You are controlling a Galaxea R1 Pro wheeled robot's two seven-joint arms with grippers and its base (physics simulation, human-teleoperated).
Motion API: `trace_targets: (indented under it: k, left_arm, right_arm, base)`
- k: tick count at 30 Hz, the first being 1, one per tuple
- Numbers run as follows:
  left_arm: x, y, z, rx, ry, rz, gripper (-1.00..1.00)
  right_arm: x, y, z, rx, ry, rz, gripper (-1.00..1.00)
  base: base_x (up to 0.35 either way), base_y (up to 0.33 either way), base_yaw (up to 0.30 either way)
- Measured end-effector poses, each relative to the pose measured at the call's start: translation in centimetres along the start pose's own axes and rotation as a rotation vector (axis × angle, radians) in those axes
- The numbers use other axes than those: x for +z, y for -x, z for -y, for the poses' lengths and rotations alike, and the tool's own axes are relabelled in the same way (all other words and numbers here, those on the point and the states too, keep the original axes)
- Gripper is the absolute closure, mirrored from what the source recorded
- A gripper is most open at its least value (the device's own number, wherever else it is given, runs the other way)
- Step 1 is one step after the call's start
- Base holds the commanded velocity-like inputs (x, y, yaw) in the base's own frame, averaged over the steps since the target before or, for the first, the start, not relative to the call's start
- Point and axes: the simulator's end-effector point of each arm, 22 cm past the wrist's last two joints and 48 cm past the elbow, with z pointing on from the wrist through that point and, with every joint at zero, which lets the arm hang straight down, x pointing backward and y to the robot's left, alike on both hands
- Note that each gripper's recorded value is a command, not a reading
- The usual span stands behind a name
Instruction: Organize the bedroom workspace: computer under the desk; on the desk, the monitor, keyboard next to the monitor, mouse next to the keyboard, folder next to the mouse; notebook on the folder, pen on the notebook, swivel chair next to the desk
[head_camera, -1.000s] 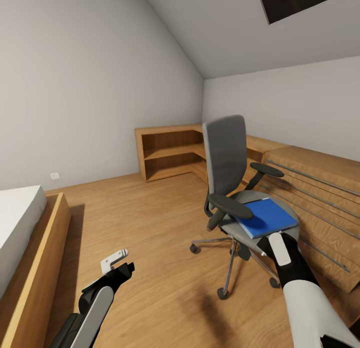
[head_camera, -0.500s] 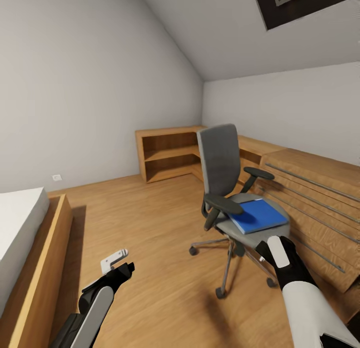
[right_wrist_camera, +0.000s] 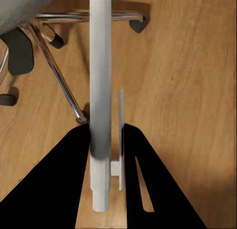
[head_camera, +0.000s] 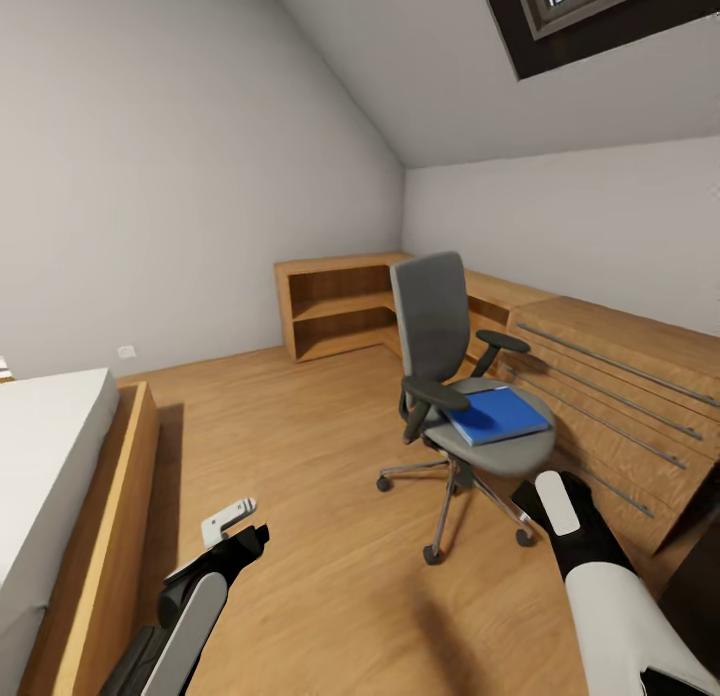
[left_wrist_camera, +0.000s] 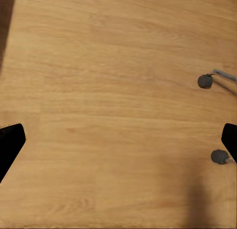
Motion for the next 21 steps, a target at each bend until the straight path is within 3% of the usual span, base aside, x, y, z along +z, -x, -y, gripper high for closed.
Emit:
trace_targets:
  k: [8, 10, 13, 17, 21]
  left_arm:
    - [-1.0, 1.2, 0.7, 0.004, -0.001, -0.002, -1.00]
    - [-1.4, 1.3, 1.6, 0.021, -0.013, 0.000, -1.00]
    - [-2.4, 0.2, 4.4, 0.089, -0.060, -0.008, -1.00]
    - [-3.0, 0.6, 5.2, 0.104, -0.070, -0.009, -1.00]
    - [-3.6, 1.1, 5.7, 0.108, -0.074, -0.009, -1.00]
  right_arm:
    - [-3.7, 4.7, -1.5, 0.028, 0.049, 0.105, 1.00]
    - [-5.0, 5.6, -1.2, 0.031, 0.063, 0.141, 1.00]
    - [-8.6, 7.1, -0.1, 0.003, 0.100, 0.211, 1.00]
    - [-10.9, 8.0, -0.1, -0.022, 0.122, 0.231, 1.00]
    - [-13.4, 9.3, -1.1, -0.014, 0.164, 0.252, 1.00]
  base:
    - [-0.253, 0.000, 0.000]
    - [-0.056, 0.000, 0.000]
    - [-0.017, 0.000, 0.000]
    - [-0.004, 0.000, 0.000]
    - [0.000, 0.000, 0.000]
